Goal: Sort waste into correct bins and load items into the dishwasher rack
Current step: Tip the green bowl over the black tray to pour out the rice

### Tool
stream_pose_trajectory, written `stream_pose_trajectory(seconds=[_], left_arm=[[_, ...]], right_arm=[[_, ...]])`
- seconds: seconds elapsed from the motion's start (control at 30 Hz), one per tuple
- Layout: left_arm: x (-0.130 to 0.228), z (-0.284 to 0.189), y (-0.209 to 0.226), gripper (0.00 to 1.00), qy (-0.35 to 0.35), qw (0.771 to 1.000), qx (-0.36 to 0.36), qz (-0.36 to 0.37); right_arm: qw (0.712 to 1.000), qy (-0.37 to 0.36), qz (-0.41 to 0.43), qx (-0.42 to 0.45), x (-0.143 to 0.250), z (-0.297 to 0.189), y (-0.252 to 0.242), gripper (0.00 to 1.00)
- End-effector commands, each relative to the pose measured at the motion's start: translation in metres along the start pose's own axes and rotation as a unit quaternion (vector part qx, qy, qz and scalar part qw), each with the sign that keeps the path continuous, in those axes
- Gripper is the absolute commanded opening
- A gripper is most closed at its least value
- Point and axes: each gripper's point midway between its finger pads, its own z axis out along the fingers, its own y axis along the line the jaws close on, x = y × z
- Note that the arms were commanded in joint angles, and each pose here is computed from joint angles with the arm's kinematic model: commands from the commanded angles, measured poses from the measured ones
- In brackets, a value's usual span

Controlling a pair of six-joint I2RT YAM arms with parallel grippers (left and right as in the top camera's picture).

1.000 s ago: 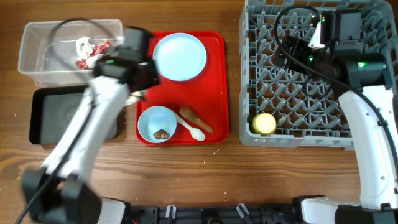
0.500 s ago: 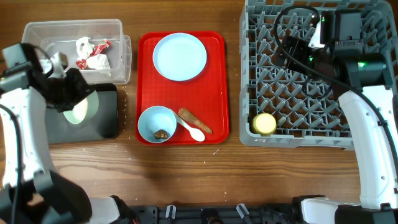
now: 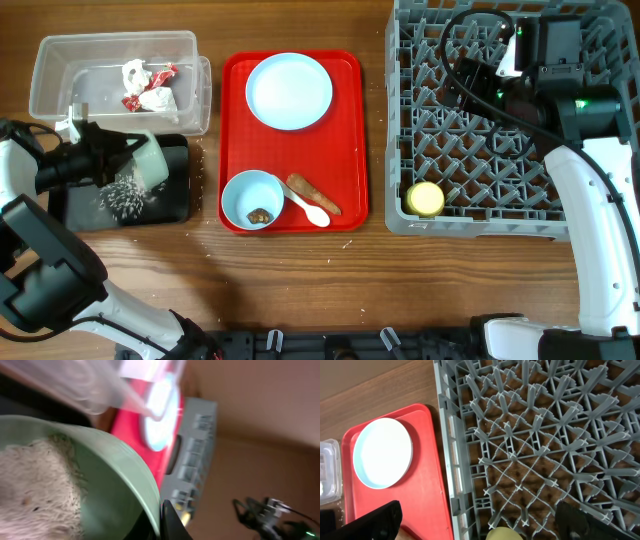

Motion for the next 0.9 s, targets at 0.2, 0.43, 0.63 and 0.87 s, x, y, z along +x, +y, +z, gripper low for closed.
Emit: stream_pose_trajectory(seconds=[0.2, 0.43, 0.63, 0.87], left_arm=[[-0.015, -0.037, -0.039, 0.04, -0.049, 0.985, 0.157, -0.042], [-0.022, -0.07, -0.047, 0.04, -0.078, 0.966, 0.224, -0.101], [-0.022, -0.073, -0.05, 0.04, -0.071, 0.958, 0.238, -0.142], [-0.021, -0.073, -0.05, 0.04, -0.069, 0.958, 0.238, -0.147]], right_arm=[[1.0, -0.012, -0.004, 0.005, -0.004, -0.007, -0.001, 1.0], [1.0, -0.013, -0.004, 0.004, -0.004, -0.007, -0.001, 1.0], [1.0, -0.013, -0.004, 0.004, -0.004, -0.007, -0.001, 1.0], [1.0, -0.013, -0.004, 0.004, -0.004, -0.007, -0.001, 1.0]])
